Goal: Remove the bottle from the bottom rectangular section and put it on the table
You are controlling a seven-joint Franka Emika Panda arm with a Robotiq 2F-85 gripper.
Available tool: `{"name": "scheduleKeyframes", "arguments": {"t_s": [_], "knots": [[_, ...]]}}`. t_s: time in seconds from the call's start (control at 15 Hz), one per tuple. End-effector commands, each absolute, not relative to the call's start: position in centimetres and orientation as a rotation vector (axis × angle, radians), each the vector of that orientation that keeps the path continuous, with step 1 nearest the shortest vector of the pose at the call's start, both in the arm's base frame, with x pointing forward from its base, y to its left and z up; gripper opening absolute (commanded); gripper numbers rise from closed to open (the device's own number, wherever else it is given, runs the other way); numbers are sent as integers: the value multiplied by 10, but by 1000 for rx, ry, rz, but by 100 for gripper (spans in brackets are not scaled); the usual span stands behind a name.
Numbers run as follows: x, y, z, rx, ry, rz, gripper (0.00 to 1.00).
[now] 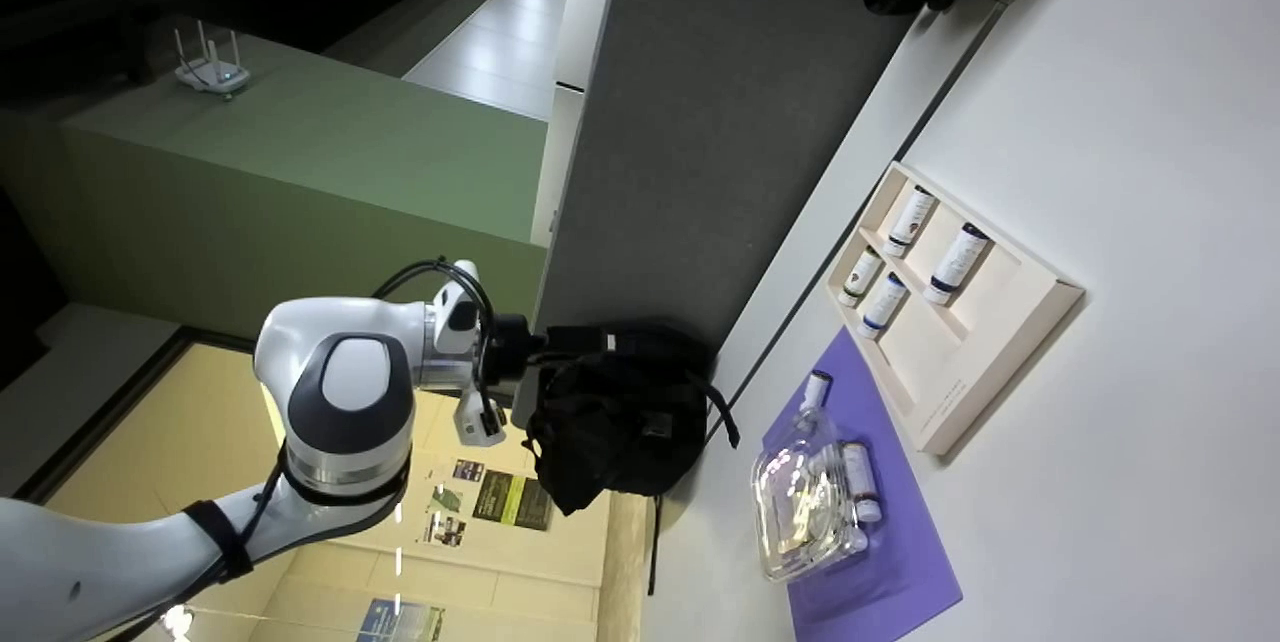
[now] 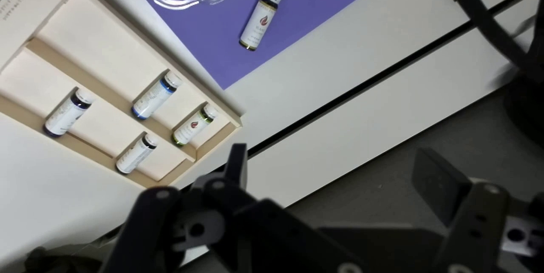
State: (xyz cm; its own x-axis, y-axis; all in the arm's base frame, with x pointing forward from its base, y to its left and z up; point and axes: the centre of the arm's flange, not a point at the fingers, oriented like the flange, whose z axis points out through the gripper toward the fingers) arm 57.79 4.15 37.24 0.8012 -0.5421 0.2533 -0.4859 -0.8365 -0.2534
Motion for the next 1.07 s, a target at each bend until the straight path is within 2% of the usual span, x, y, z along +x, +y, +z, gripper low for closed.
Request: {"name": "scheduleKeyframes", "arguments": {"t_s": [0.0, 0.4, 1.0], "knots": [[617, -18, 351, -2717, 1082, -500, 100], [621, -99, 270, -2596, 1498, -430, 100], [616, -111, 172, -2330, 1954, -261, 100]]}}
